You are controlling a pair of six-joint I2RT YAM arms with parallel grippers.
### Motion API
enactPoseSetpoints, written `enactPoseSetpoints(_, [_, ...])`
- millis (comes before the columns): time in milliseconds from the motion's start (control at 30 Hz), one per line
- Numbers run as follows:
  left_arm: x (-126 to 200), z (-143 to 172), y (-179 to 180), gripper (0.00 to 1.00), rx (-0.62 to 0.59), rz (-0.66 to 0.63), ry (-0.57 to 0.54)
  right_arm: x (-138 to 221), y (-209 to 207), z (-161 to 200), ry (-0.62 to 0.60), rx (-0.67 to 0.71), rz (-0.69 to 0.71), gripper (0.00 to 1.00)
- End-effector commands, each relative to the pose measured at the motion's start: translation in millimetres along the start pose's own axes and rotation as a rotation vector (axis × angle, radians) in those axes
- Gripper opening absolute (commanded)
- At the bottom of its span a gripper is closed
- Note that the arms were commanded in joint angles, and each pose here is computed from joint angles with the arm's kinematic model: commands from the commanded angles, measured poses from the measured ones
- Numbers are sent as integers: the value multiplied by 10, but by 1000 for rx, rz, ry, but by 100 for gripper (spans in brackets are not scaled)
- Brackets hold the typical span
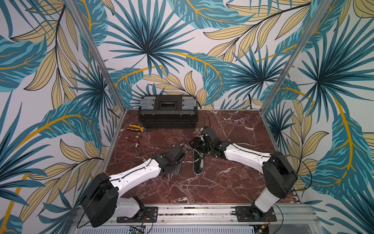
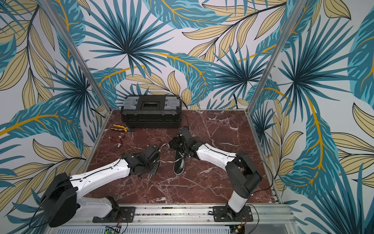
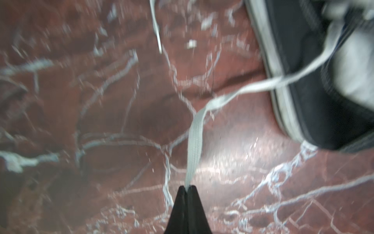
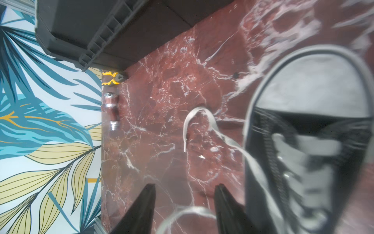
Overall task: Tie the shoes
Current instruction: Cross the shoelace with the shoelace.
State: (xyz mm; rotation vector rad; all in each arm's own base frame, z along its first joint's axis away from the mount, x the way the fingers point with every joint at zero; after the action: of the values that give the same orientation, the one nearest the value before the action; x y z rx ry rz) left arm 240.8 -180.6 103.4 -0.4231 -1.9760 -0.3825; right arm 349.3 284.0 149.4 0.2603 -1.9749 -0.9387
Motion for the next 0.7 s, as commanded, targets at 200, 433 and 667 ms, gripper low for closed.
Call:
enactPoseSetpoints(200, [-211, -974, 228, 0, -149, -147, -30, 641, -719, -300, -163, 122, 231, 55])
enactPoseSetpoints(433, [-489, -1521, 154, 4, -257, -163, 2, 790, -981, -304, -195, 154, 309, 56])
enactPoseSetpoints(667, [-750, -1843, 142, 38, -272, -171, -5, 800, -1118, -264, -191, 164, 341, 56])
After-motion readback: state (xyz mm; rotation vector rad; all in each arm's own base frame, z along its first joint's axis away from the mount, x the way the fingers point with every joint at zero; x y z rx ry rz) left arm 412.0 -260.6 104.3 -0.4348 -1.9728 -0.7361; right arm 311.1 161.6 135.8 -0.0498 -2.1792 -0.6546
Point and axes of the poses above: each gripper's point midway between its finger pads, its own x axis back along the fingers, its own y axis along the line the jaws close on, z = x × y, the point moved 2 cm from there along x, back along the fingers, and after that the axes turned 10 degrees about -x, right-handed, at the moved point
